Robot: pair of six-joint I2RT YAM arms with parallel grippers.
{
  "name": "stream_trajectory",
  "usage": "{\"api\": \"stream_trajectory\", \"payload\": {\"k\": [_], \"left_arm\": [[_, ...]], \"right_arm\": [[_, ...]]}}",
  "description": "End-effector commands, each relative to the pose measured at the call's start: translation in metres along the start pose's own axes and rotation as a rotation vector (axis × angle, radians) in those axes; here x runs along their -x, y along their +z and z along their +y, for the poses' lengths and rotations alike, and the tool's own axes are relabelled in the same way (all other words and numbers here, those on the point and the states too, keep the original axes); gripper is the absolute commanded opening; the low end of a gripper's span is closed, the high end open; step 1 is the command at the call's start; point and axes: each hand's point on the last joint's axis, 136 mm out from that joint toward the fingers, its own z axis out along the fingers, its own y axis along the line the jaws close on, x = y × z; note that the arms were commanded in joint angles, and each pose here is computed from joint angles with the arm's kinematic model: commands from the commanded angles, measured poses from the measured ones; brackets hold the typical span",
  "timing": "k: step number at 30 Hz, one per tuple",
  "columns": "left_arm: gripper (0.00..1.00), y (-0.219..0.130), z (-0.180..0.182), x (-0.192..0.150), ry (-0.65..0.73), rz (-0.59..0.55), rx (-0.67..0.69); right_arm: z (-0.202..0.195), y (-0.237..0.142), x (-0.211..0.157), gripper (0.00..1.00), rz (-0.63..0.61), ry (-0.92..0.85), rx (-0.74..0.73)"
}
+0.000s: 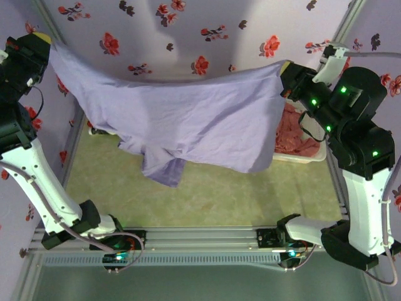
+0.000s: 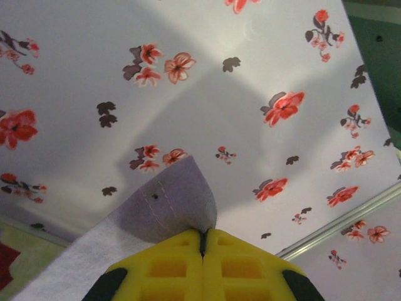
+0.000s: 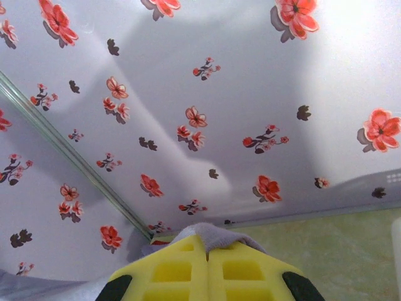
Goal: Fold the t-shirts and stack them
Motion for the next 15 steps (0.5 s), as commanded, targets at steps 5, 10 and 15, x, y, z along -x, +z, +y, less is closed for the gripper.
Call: {"api": "stream_trajectory", "payload": {"k": [5, 10, 15], "left_arm": [[0.00, -0.026, -0.059, 0.003, 0.076, -0.053, -0.164], [0.00, -0.037, -0.081, 0.009, 0.116, -0.072, -0.179], [0.00, -0.058, -0.106, 0.019, 0.159, -0.142, -0.205]], "right_arm": [[0.022, -0.019, 0.018, 0.00, -0.067, -0.008, 0.105], [0.032, -0.043, 0.035, 0.00, -0.106, -0.016, 0.134], [0.037, -0.065, 0.043, 0.00, -0.133, -0.006, 0.157]]}}
